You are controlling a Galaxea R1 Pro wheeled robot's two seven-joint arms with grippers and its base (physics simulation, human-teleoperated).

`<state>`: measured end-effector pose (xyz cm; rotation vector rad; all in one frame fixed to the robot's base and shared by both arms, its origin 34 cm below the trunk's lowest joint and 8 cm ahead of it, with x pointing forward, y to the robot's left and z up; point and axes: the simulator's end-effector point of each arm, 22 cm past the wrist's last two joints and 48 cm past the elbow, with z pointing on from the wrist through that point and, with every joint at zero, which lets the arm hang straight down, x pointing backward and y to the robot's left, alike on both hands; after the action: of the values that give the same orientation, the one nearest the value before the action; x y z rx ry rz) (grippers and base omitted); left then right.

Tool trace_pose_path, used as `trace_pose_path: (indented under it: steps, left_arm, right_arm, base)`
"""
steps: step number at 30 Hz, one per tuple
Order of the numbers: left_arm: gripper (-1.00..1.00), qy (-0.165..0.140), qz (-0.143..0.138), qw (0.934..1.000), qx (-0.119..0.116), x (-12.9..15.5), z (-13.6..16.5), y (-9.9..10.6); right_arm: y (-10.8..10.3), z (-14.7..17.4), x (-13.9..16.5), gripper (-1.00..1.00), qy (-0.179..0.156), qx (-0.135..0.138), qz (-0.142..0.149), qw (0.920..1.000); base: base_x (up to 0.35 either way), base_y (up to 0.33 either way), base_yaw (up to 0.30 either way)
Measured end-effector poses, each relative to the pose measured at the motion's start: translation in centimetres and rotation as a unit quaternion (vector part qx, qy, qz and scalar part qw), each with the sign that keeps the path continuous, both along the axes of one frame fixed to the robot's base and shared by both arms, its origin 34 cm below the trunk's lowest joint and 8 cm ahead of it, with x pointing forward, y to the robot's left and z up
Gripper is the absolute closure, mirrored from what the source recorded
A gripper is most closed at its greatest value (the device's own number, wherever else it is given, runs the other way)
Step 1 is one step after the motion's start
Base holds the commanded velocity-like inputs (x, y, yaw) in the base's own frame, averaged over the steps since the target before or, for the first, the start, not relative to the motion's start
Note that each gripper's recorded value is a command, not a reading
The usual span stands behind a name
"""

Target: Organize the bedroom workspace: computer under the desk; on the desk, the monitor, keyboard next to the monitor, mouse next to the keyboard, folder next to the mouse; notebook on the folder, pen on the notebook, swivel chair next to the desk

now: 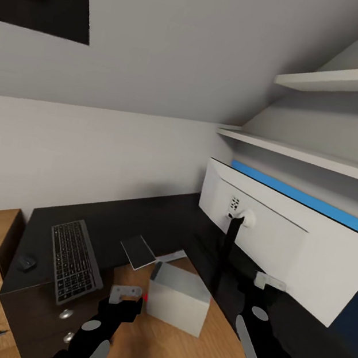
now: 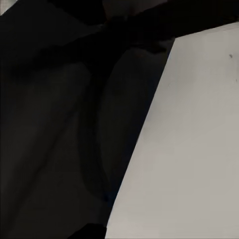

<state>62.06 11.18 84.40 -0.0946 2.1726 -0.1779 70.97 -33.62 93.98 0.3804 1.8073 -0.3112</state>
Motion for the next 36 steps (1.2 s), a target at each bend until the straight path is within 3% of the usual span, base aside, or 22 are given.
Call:
trace_pose_path:
  steps: [5, 6, 8, 20, 36]
  left_arm:
    - [-1.00, 0.001, 0.000, 1.0000, 0.000, 0.0, -0.1, 0.0]
    - [-1.00, 0.001, 0.001, 1.0000, 0.000, 0.0, -0.1, 0.0]
    - [-1.00, 0.002, 0.001, 1.0000, 0.000, -0.1, -0.2, 0.0]
    - [-1.00, 0.010, 0.001, 0.9999, 0.003, -0.3, -0.9, 0.0]
    - [-1.00, 0.010, 0.000, 0.9999, 0.002, -0.3, -0.9, -0.1]
  right_arm:
    - [2.0, 0.4, 0.4, -1.00, -0.015, -0.008, 0.023, 0.9996]
    - [3.7, -1.3, 0.3, -1.00, -0.015, -0.016, 0.044, 0.9988]
    - [4.1, -1.3, 0.3, -1.00, -0.019, -0.019, 0.049, 0.9984]
    - [4.6, -1.2, 0.4, -1.00, -0.023, -0.018, 0.052, 0.9982]
    - [4.8, -1.3, 0.3, -1.00, -0.023, -0.020, 0.056, 0.9980]
  base:
    - [0.105, 0.071, 0.000]
    - [0.141, 0.001, 0.000]
    - [0.052, 0.000, 0.000]
    - [0.016, 0.000, 0.000]
    - [0.174, 0.000, 0.000]
